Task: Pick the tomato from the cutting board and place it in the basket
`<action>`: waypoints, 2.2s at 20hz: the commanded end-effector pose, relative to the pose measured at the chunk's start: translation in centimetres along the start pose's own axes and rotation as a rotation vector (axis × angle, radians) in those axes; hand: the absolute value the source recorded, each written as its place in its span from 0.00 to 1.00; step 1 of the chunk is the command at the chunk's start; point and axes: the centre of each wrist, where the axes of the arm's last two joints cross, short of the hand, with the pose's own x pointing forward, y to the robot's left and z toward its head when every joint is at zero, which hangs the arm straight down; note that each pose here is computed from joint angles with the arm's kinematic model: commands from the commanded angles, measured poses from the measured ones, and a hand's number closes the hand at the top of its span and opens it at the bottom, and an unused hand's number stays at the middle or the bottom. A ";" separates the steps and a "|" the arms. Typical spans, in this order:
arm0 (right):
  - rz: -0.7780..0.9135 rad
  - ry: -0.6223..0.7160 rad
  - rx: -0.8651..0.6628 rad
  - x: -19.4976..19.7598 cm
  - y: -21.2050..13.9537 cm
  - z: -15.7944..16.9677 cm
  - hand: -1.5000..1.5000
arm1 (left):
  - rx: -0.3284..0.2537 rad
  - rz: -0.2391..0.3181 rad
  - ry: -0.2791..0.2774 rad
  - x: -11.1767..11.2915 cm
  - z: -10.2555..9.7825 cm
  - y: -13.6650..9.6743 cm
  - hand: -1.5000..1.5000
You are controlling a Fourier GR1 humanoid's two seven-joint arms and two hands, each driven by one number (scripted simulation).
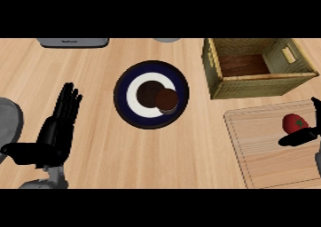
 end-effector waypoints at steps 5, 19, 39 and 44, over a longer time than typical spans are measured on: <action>0.000 0.010 0.004 -0.8 2.3 0.8 0.00 | 0.001 0.014 0.004 -0.3 -0.2 0.4 0.50; 0.125 -0.057 0.072 -1.3 3.9 -3.8 1.00 | -0.015 0.015 -0.001 -1.1 -0.2 0.5 0.50; 0.441 -0.926 0.116 17.6 17.0 15.7 1.00 | -0.054 -0.009 0.007 -0.5 0.2 -1.6 0.50; 0.269 -1.016 0.041 19.2 15.9 19.5 1.00 | -0.012 0.003 0.002 0.1 -1.5 0.2 0.50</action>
